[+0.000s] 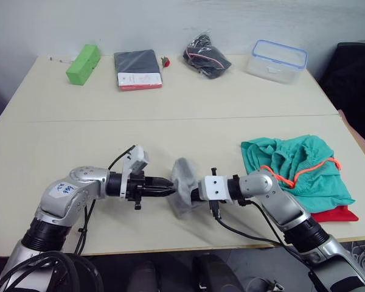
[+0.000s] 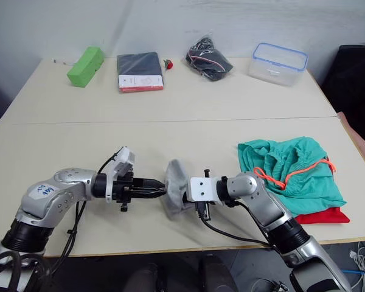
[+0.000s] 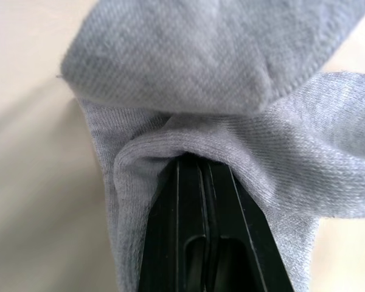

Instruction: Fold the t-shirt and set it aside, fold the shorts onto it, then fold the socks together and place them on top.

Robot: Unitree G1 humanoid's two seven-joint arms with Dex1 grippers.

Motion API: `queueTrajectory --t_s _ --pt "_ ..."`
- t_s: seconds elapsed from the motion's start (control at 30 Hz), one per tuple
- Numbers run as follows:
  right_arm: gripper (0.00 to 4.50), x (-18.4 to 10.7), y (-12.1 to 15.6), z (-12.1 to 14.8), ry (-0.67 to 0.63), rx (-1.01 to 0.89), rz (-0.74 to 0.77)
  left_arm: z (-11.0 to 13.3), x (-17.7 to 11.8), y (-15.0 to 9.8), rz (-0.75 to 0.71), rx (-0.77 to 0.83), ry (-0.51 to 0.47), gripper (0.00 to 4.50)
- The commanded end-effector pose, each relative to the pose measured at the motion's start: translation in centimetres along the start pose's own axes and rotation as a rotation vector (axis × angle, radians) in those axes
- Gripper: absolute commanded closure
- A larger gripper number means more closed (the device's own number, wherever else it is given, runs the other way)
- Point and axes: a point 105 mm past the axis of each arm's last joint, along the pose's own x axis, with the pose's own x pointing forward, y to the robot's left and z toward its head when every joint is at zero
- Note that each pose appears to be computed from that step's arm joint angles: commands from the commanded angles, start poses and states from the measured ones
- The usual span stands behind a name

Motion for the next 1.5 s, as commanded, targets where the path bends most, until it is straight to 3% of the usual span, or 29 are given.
queueTrajectory --t_s 0.03,0.17,0.3,0.53,0.67,0.93,1.07,1.37,1.5 --pt "4.5 -0.2 0.4 -1.8 0.072 0.047 0.008 1.1 -0.8 -1.9 -0.079 0.05 -0.002 3.29" --pt "4.5 -0.2 0.4 -1.9 0.073 0.047 0.009 -0.1 -0.6 -2.6 -0.104 0.077 0.069 3.29" --pt "4.5 -0.2 0.5 -1.8 0.071 0.05 0.011 -1.2 1.1 -1.7 -0.07 0.121 0.113 3.29" --pt "4.5 0.0 0.7 -1.9 0.072 0.053 0.014 0.2 3.6 0.2 0.024 0.161 0.039 3.29" --pt "4.5 -0.1 0.7 -2.3 0.095 0.064 0.01 0.7 3.4 1.3 0.096 0.119 -0.009 3.29" --pt "4.5 -0.5 1.3 -3.4 0.14 0.075 0.021 0.2 3.1 2.9 0.195 0.108 -0.002 3.29" --pt "4.5 -0.7 1.4 -3.3 0.132 0.085 0.006 0.8 4.6 2.8 0.17 0.1 -0.035 3.29" --pt "4.5 -3.7 0.7 -1.6 0.066 0.126 -0.101 -0.3 5.3 3.6 0.186 0.128 0.025 3.29" --pt "4.5 -4.6 0.8 -1.8 0.078 0.153 -0.122 1.2 4.7 3.1 0.161 0.133 -0.04 3.29"
